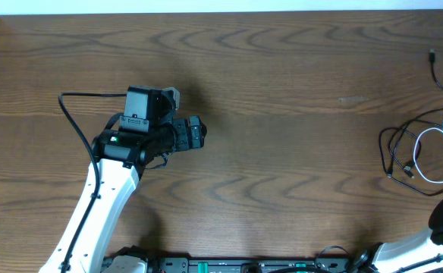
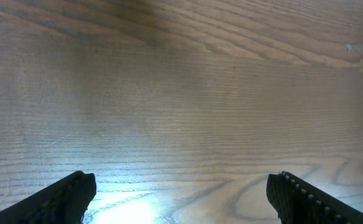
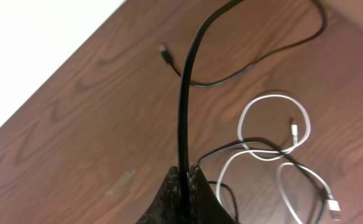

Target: Untangle cables

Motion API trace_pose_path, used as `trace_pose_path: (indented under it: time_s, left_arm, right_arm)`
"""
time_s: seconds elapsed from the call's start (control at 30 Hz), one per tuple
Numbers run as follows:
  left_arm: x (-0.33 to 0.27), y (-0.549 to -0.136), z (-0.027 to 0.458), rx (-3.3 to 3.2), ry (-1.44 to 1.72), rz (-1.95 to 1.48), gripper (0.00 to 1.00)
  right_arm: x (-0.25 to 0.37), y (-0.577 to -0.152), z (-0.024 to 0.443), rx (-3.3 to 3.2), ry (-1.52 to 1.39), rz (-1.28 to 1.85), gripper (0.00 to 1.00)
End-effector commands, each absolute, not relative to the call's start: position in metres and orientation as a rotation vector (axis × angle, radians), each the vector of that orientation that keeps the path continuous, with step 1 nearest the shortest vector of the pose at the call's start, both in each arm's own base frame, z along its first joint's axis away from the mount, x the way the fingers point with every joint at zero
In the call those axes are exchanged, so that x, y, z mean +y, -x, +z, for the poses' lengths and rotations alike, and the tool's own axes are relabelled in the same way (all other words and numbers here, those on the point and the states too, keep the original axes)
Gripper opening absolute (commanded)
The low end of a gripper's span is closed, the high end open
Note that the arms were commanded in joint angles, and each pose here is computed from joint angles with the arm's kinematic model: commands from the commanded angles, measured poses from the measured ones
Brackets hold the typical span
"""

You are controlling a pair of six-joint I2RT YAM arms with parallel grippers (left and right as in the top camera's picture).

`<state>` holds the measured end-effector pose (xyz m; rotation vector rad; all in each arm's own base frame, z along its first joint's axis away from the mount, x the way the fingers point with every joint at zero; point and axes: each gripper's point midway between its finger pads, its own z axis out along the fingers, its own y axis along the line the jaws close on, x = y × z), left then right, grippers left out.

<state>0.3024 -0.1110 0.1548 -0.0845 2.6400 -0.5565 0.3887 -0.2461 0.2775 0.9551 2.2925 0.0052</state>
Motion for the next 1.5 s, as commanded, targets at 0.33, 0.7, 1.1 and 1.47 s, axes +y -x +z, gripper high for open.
trace_pose_path:
  time_s: [0.33,0.7,1.1,1.47]
  left_arm:
    - [-0.109,-0.304,0.156,2.637,0.063,-0.539,0.93]
    - [-0.109,-0.304,0.156,2.636,0.063,-0.539,0.93]
    - [-0.059,-0.324,0.154,2.571,0.175,-0.151,0.93]
    - [-0.030,-0.299,0.120,2.737,0.228,0.106,0.94]
  right_arm:
    - [-0.235,-0.385,0.273,2.311,-0.973,0.156,0.60]
    - [-0.174,-0.380,0.255,2.520,-0.821,0.254,0.71]
    - [-0.062,-0.391,0.244,2.749,-0.241,0.281,0.89]
    - [0.010,-0.368,0.168,2.990,-0.041,0.166,0.98]
